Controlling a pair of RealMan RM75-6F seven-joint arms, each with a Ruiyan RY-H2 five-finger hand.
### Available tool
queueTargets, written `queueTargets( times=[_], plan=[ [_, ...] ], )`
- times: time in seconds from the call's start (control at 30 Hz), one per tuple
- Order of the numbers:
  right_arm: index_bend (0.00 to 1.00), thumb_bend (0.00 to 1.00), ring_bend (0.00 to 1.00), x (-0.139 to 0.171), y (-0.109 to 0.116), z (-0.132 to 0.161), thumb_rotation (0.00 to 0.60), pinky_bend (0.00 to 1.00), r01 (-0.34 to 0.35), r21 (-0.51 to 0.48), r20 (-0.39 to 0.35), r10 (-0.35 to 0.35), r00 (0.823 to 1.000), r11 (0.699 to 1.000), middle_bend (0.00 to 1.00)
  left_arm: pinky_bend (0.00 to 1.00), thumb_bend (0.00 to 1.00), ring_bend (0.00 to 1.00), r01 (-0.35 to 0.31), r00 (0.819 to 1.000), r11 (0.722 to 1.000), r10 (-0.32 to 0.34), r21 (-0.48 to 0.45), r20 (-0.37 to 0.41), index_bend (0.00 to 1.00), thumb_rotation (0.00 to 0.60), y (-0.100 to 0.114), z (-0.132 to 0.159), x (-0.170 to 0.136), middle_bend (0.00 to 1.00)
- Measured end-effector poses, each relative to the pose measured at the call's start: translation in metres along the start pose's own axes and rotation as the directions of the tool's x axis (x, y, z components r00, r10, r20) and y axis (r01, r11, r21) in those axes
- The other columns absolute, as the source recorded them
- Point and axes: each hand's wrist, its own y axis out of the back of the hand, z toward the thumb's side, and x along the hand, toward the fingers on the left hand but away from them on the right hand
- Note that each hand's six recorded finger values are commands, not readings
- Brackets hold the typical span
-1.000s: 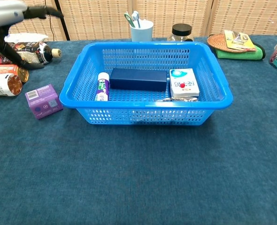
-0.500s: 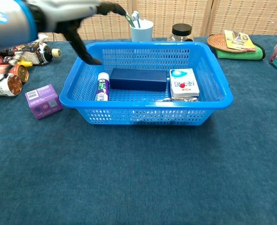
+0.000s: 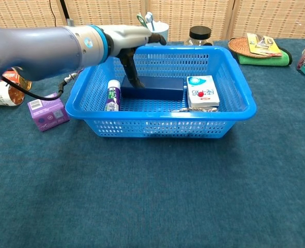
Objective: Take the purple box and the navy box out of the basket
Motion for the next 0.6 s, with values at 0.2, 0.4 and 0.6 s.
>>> queueTargets(
  times=[0.2,0.4,0.6],
  plan=[
    [0.0,0.0,0.0,-0.001,-0.002,0.001,0.6,0.0,-0.01,0.002,-0.001,0.01,1.0,1.0,0.0,0.04,0.2,0.0,0.051,0.998,0.999,-0.051,0.005,-0.021,0.0,0.6,-0.018,0.002,0.016,0.0],
    [0.0,0.0,0.0,-0.002,-0.003,0.0,0.6,0.0,-0.013,0.003,0.002,0.013,1.0,1.0,0.0,0.09,0.2,0.0,0.084,0.996,0.996,-0.084,0.011,-0.028,0.0,0.6,-0.032,0.004,0.027,0.0],
    [0.0,0.0,0.0,-0.004,-0.005,-0.002,0.6,0.0,-0.02,0.004,0.012,0.02,1.0,1.0,0.0,0.13,0.2,0.0,0.089,0.996,0.996,-0.088,0.01,-0.024,0.0,0.6,-0.04,0.011,0.034,0.0]
  ],
)
